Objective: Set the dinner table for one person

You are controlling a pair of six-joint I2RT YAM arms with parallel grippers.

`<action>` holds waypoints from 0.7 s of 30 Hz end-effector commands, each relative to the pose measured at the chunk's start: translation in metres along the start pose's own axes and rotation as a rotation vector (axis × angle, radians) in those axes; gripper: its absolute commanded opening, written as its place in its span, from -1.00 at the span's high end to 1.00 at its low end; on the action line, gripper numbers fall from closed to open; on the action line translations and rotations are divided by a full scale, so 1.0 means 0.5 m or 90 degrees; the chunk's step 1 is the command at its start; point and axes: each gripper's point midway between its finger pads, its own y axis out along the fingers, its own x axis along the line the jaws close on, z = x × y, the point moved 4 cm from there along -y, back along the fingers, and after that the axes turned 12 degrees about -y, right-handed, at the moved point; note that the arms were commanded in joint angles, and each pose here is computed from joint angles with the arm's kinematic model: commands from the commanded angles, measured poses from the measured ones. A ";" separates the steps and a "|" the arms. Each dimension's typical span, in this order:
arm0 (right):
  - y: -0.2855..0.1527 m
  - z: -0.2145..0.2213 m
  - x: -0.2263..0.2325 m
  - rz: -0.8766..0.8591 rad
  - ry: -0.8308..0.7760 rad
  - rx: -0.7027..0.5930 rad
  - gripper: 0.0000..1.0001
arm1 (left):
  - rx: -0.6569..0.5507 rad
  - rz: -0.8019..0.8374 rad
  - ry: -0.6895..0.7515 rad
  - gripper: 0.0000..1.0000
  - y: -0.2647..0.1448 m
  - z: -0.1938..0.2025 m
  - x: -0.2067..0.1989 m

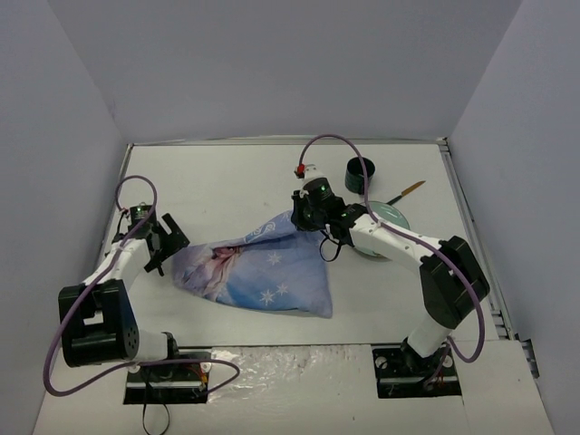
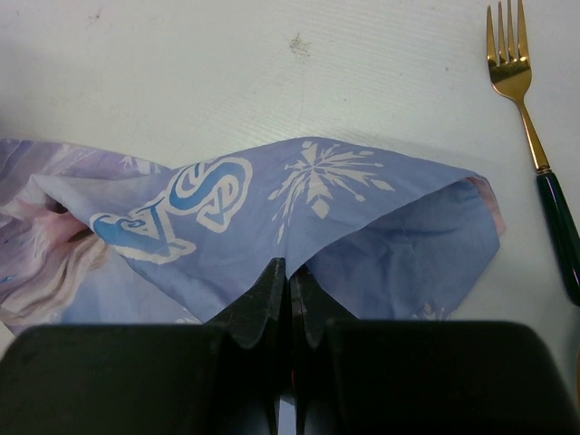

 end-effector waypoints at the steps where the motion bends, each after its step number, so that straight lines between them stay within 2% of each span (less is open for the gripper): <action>1: -0.036 -0.066 0.007 -0.017 0.002 -0.080 1.00 | 0.011 0.065 0.040 -0.66 0.006 -0.019 -0.043; 9: -0.042 -0.070 0.010 -0.022 0.015 -0.086 1.00 | 0.081 0.010 0.057 -0.62 0.033 0.018 -0.018; 19: -0.061 -0.084 0.009 -0.017 0.021 -0.103 1.00 | 0.129 -0.030 0.104 -0.20 0.052 0.066 -0.020; 21: -0.063 -0.084 0.007 -0.015 0.023 -0.105 1.00 | 0.133 -0.048 0.119 -0.04 0.054 0.077 -0.018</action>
